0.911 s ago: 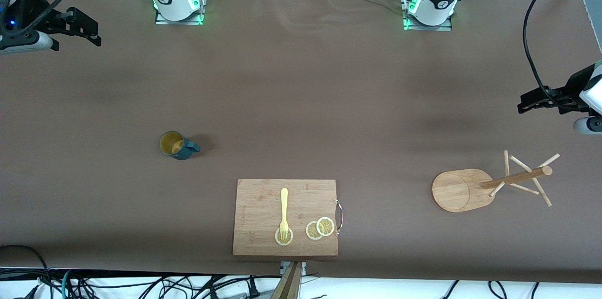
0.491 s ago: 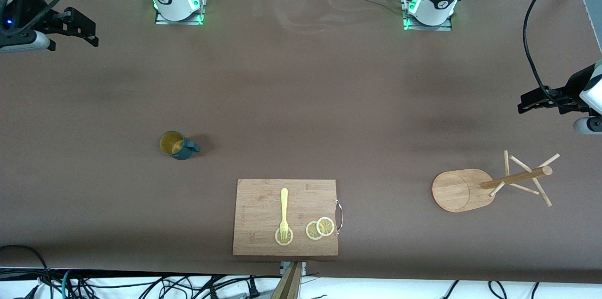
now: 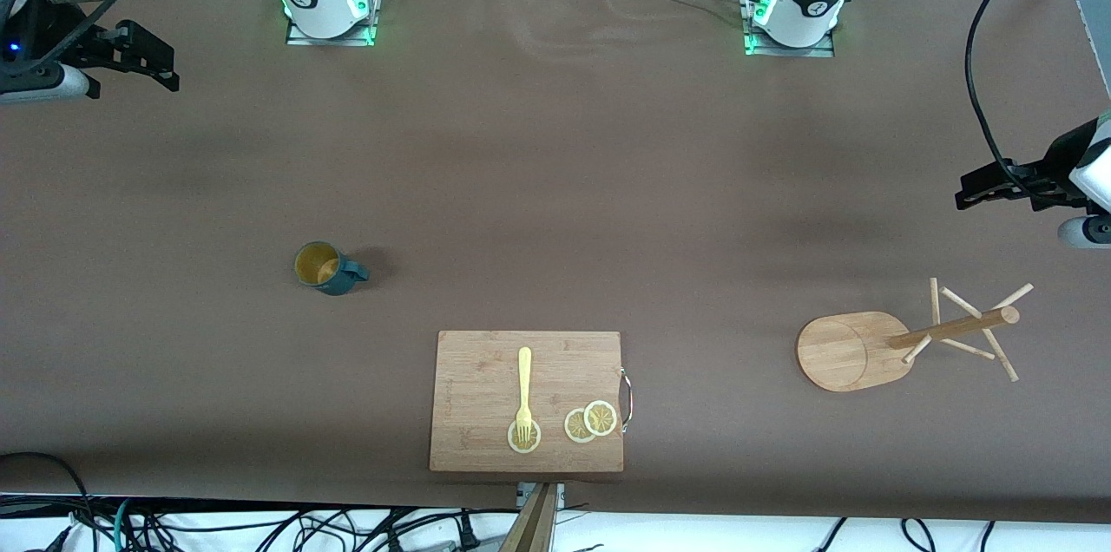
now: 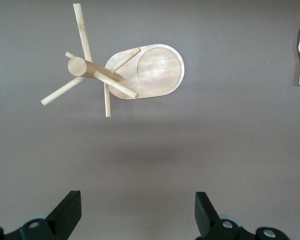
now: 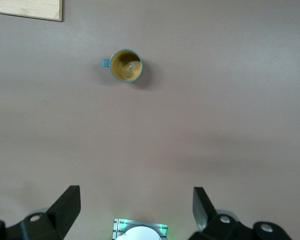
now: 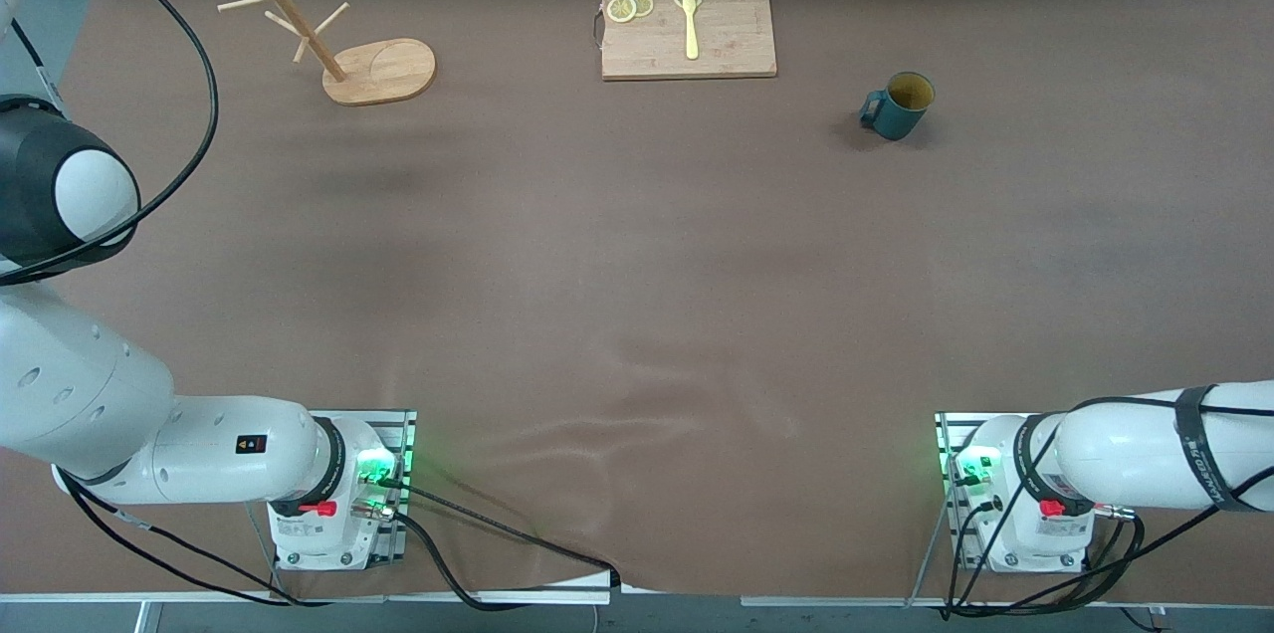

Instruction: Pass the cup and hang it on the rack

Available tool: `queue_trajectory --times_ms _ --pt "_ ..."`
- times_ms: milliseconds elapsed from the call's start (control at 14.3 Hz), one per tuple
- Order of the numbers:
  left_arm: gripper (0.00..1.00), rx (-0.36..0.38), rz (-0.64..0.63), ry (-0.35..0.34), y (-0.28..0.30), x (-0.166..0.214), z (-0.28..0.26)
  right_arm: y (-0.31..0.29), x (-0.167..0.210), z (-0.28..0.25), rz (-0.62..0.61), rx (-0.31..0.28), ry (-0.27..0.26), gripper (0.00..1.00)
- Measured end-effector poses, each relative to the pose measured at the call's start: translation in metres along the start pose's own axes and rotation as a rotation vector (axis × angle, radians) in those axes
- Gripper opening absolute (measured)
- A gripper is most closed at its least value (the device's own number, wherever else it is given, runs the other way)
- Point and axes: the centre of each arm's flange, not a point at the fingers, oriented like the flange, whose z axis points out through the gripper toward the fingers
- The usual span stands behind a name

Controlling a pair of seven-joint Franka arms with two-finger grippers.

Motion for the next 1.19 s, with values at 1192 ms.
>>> queue_trajectory --times_ms 1192 --pt "1.00 0.000 -0.002 0.000 -0.001 0.000 0.000 -0.007 0.051 0.081 -0.065 -0.038 -0.041 1.00"
